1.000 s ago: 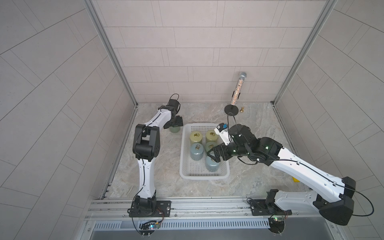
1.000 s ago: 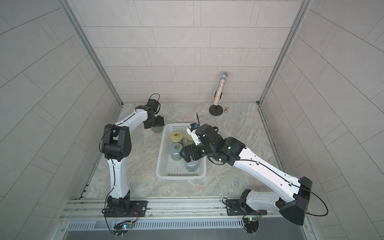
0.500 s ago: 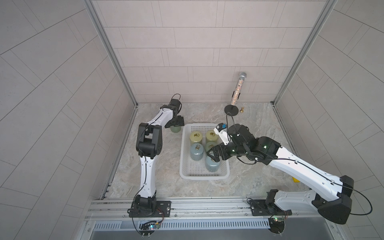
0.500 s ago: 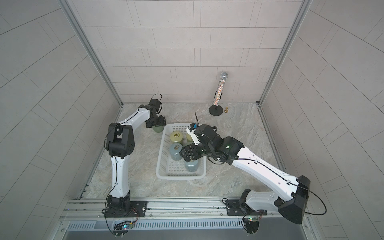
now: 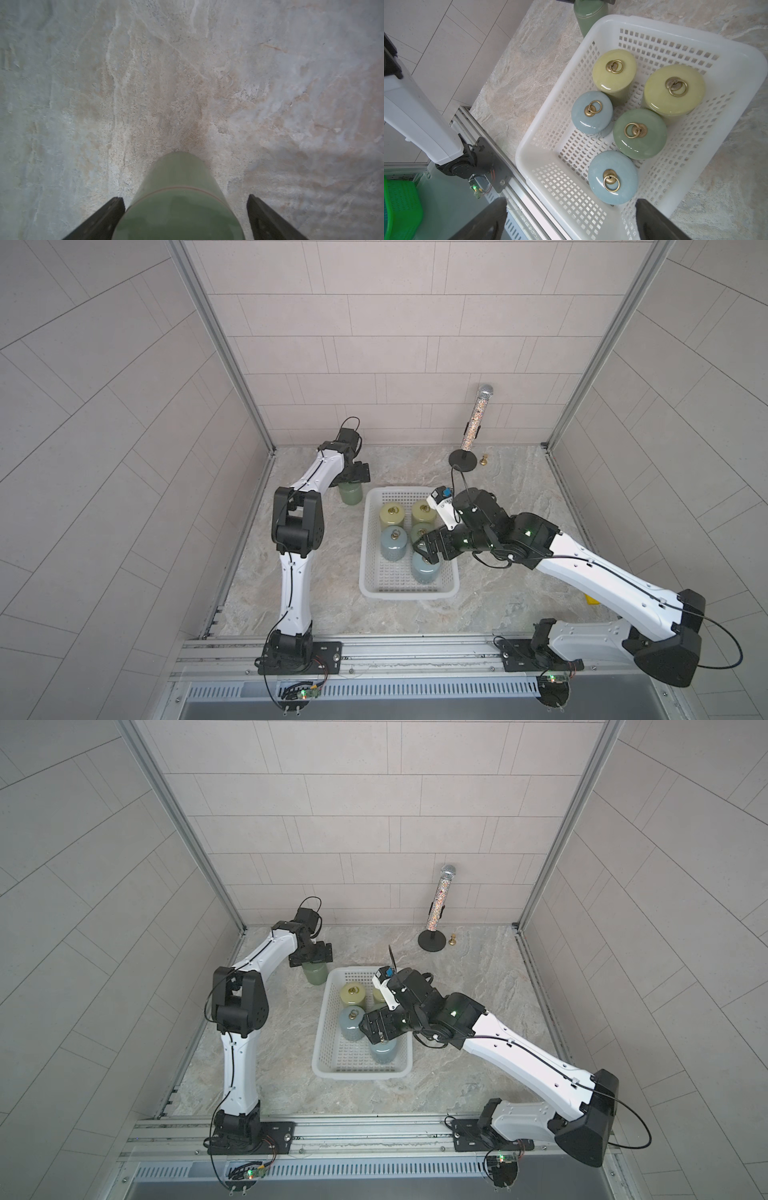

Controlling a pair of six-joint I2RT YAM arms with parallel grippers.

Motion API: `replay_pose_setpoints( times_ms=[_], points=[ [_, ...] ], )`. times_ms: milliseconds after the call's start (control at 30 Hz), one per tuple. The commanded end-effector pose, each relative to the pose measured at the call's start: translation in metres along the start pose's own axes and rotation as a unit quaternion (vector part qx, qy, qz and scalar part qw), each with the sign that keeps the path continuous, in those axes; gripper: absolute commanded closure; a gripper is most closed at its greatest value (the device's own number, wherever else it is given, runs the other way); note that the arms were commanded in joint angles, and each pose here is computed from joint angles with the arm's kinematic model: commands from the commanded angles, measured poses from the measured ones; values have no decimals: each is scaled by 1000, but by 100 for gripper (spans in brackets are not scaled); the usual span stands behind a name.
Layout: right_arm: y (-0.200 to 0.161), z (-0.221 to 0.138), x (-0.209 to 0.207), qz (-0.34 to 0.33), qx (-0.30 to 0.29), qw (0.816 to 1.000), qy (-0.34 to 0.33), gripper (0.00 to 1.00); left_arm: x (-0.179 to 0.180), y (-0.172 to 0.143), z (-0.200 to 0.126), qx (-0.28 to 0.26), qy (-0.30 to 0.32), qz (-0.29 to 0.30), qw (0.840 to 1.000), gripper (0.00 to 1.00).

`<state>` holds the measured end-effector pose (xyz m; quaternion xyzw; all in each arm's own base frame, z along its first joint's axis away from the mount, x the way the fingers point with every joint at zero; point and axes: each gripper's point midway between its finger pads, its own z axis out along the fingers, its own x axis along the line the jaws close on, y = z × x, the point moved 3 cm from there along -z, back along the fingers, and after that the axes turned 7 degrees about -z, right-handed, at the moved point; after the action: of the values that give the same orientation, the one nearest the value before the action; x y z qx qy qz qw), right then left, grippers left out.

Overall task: Take the tea canister out of the basket
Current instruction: Place the tea canister at the center of the board.

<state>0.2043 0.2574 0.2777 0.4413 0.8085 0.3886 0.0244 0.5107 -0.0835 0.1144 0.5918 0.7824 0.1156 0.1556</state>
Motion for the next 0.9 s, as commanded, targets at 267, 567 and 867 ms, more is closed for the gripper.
replay_pose_setpoints(
  times_ms=[267,567,867],
  points=[
    [2,-9,-9,-6,-25,999,-35,0,-6,21,-100,-67,-43,-5,997,0],
    [-6,-5,-22,-2,-8,997,-74,0,-10,-37,-174,-94,-133,-2,987,0],
    [-19,6,-34,14,17,994,-106,0,-17,-138,-208,-56,-228,27,972,0]
  ],
)
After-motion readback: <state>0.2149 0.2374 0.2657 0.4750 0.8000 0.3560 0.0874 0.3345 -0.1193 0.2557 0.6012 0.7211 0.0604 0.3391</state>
